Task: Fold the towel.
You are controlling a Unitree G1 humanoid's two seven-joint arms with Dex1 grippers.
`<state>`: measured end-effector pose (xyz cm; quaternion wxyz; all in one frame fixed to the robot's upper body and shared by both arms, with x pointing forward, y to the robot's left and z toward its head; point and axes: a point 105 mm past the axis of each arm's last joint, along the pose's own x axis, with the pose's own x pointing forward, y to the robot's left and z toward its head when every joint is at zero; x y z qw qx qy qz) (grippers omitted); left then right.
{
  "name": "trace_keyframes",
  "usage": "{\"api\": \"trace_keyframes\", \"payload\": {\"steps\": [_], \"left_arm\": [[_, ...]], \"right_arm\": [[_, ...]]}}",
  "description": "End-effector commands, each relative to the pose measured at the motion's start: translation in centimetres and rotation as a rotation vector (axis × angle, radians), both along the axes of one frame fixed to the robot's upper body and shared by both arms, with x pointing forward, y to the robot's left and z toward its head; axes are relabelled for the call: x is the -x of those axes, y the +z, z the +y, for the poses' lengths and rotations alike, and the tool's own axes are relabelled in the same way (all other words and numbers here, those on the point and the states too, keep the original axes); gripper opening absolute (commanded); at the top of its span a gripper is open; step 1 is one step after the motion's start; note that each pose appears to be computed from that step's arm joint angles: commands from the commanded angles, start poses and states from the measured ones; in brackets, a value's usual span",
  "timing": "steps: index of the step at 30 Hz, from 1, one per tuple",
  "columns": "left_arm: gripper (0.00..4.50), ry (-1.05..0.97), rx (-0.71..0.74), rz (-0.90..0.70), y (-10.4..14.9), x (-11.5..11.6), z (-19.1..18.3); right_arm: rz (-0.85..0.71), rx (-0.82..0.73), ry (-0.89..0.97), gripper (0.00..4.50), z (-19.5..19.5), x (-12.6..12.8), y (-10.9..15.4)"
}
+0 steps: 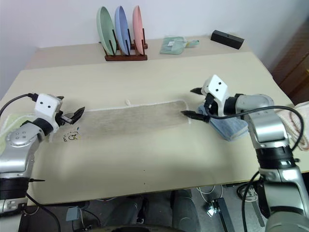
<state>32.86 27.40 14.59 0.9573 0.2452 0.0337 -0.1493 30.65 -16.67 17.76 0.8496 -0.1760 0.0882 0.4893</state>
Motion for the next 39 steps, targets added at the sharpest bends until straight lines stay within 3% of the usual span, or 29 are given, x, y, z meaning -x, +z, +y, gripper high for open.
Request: {"api": "trace_keyframes", "payload": {"steps": [1, 7, 12, 19, 25, 27, 34, 39], "left_arm": [[4.39, -0.116, 0.016, -0.003, 1.4, 1.3, -1.5], [4.39, -0.432, 0.116, 0.062, 1.3, 3.9, -9.1], [4.39, -0.627, 0.163, 0.114, 1.0, 6.5, -14.2], [4.39, -0.670, 0.177, 0.156, 0.0, 7.3, -15.8], [4.39, -0.656, 0.185, 0.157, -0.2, 7.3, -15.6], [4.39, -0.643, 0.180, 0.155, -0.3, 7.3, -15.3], [4.39, -0.604, 0.179, 0.154, -0.6, 7.2, -14.6], [4.39, -0.584, 0.178, 0.152, -1.0, 6.8, -14.1]], "right_arm": [[0.180, -0.159, -0.073, 4.48, 1.1, 2.3, -0.7], [0.453, -0.393, -0.325, 4.48, 1.9, 2.5, -3.7], [0.618, -0.500, -0.489, 4.48, 1.6, 2.4, -5.4], [0.691, -0.607, -0.650, 4.48, 1.3, 1.4, -6.4], [0.726, -0.777, -0.889, 4.48, -0.6, -1.7, -6.7], [0.745, -0.797, -0.934, 3.66, -0.7, -2.2, -6.9], [0.715, -0.786, -0.904, 0.02, -0.2, -2.4, -5.7], [0.591, -0.736, -0.849, 0.02, -0.9, -2.1, -3.2]]}}
